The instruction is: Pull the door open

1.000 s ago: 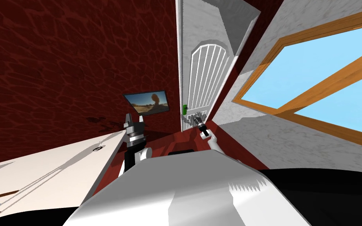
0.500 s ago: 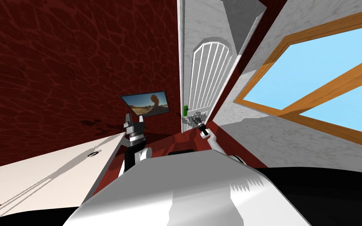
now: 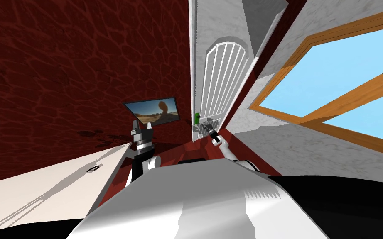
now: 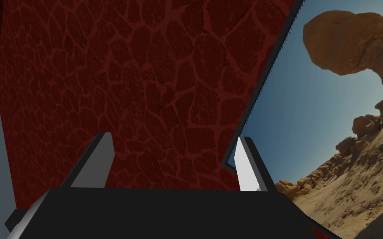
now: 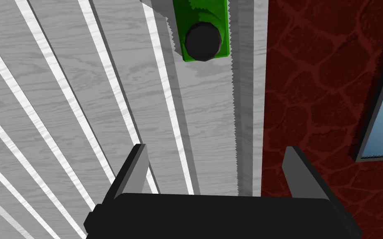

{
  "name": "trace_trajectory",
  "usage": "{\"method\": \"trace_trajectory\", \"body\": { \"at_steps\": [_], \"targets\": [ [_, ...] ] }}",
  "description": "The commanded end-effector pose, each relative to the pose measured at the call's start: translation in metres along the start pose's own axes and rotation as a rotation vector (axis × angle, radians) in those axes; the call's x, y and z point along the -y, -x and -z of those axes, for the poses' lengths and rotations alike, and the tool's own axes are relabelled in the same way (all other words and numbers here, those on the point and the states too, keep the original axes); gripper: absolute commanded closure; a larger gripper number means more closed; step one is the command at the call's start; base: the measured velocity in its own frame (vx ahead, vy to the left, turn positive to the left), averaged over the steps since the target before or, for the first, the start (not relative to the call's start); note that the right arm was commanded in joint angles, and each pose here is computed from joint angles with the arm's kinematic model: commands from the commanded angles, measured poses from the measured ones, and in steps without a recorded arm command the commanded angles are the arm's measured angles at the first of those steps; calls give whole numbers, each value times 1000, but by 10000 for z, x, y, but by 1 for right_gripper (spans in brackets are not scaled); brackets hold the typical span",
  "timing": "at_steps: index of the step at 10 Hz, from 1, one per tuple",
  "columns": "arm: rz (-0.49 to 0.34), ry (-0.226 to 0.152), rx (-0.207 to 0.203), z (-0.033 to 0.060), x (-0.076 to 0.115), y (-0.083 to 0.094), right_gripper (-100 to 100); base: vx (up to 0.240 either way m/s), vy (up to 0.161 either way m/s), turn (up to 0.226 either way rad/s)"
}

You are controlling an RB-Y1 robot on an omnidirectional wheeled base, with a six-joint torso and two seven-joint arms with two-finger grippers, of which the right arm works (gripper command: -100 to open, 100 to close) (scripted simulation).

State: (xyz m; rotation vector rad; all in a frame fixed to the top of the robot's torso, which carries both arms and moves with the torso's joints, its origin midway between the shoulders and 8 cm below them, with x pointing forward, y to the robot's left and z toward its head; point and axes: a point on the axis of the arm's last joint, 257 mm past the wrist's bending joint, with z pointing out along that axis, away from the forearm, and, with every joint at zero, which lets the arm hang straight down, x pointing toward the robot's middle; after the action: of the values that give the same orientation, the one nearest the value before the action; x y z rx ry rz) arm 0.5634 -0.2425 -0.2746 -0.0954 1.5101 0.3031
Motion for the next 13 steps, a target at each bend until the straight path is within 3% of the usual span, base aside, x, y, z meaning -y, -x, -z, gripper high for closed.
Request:
{"method": "trace_trajectory", "body": {
  "at_steps": [1,4,13],
  "targets": [
    [48,5,-26,-29,23,-81,-100,104,24,-25],
    [115,12,-63,-69,65,-203,-100,132,35,-17],
    [106,-39,-59,47,412,-162,-100,165,54,55]
  ]
}}
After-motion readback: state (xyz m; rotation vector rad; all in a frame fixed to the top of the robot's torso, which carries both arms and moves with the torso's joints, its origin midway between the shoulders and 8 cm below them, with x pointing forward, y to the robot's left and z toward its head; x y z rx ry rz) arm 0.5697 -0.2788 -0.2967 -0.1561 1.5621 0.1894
